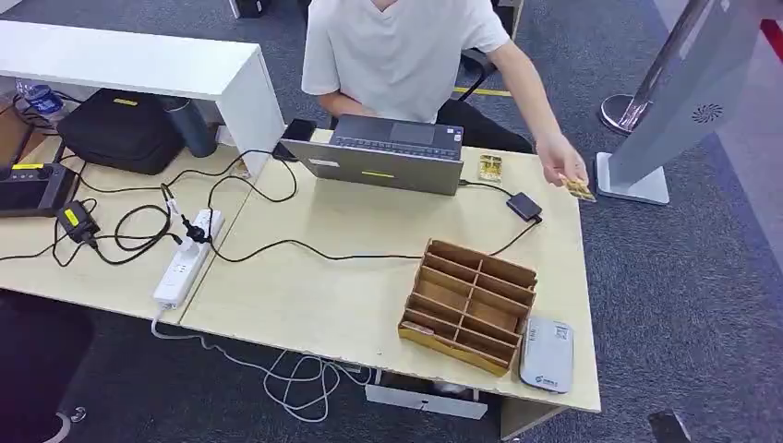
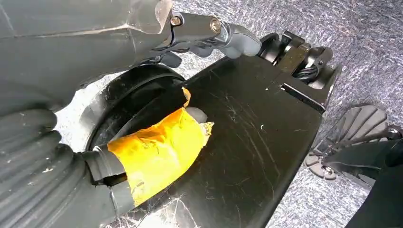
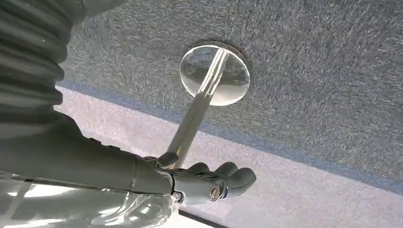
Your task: Pass the card to the sensor for recognition and then transmit it.
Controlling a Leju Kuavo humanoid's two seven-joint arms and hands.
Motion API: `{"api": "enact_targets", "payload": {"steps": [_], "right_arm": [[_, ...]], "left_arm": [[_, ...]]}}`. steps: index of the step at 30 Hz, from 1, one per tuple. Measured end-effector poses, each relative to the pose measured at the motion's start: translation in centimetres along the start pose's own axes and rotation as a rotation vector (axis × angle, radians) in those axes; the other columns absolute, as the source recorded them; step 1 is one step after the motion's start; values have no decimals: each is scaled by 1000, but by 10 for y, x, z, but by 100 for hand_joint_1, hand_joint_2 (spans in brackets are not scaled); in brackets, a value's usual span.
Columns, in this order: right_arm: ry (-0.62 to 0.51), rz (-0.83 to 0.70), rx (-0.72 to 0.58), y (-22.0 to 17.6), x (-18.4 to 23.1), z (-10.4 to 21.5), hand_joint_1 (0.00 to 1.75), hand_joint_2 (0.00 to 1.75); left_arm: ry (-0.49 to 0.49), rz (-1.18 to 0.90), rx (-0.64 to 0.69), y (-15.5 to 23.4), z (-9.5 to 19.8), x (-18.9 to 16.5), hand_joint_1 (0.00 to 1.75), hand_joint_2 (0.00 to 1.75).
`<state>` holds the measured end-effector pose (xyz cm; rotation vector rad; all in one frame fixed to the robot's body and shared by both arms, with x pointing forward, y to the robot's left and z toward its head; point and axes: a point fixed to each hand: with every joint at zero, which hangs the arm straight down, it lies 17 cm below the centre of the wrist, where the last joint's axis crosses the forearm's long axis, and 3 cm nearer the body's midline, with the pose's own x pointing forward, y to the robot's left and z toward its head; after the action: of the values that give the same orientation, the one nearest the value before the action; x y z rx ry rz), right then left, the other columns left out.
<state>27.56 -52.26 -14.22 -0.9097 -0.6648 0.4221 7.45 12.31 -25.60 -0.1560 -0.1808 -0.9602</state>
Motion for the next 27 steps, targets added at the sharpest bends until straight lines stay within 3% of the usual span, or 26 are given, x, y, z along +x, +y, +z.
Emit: {"api": "enact_targets", "payload": {"steps": [27], "right_arm": [[1, 1, 1, 0, -1, 0, 0, 175]], "left_arm": [[0, 0, 0, 0, 0, 0, 0, 175]]}}
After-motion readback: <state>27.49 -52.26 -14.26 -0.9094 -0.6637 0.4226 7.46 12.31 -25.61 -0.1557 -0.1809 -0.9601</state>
